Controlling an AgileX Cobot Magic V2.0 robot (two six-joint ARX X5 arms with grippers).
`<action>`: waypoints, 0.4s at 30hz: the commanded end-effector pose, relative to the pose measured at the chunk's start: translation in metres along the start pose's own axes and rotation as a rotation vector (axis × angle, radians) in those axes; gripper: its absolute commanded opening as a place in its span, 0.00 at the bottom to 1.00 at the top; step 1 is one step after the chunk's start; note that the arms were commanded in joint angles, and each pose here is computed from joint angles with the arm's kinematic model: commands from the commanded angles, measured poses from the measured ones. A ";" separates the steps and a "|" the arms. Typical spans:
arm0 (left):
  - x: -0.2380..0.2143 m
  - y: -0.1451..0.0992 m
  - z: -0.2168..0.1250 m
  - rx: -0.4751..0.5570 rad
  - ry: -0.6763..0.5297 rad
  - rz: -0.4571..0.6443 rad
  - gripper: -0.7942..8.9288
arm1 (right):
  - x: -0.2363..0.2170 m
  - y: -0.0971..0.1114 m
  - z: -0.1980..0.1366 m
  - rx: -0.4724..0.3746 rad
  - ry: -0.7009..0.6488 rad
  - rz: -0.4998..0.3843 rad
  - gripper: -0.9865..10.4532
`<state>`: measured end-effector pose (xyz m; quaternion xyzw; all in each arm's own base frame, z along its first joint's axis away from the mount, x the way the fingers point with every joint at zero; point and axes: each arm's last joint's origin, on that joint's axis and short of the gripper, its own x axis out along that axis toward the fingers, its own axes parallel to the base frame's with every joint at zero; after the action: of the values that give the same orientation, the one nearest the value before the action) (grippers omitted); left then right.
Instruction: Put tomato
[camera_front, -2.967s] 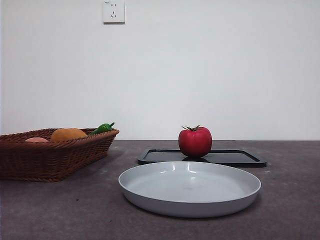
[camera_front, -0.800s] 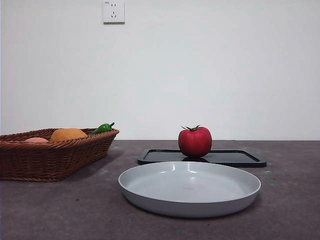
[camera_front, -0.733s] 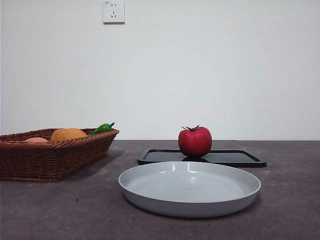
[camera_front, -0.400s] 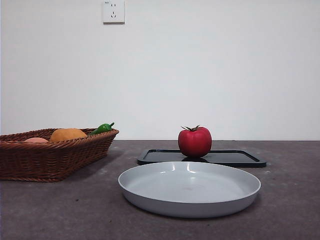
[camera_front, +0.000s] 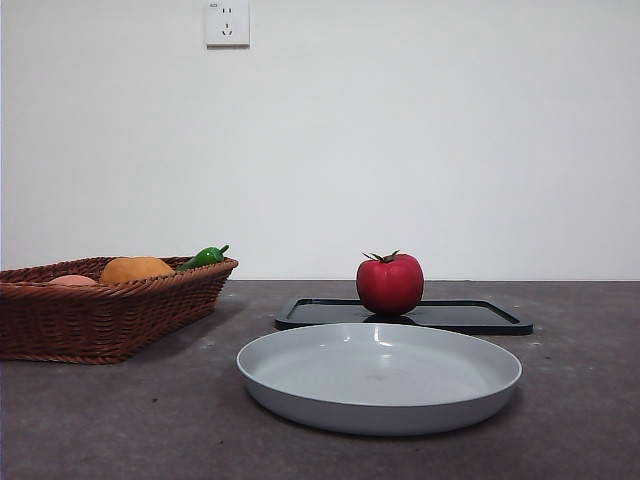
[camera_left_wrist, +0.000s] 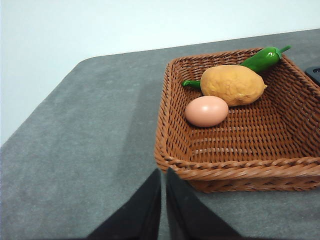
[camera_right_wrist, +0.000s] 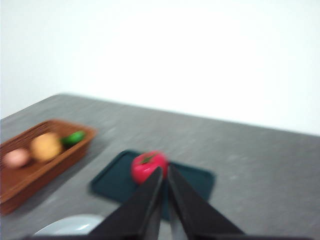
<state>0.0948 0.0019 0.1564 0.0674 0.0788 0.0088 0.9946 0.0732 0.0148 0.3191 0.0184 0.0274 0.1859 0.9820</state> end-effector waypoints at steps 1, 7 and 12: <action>0.002 -0.001 -0.007 -0.010 0.023 0.000 0.10 | 0.003 -0.006 -0.023 -0.027 -0.072 -0.050 0.09; 0.002 -0.001 -0.007 -0.010 0.023 0.000 0.10 | 0.012 -0.017 -0.075 -0.024 -0.134 -0.196 0.09; 0.002 -0.001 -0.007 -0.010 0.023 0.000 0.10 | 0.017 -0.022 -0.108 -0.003 -0.121 -0.273 0.09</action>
<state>0.0948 0.0019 0.1564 0.0674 0.0788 0.0088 0.9946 0.0905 0.0031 0.2090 0.0170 -0.0197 0.0524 0.9983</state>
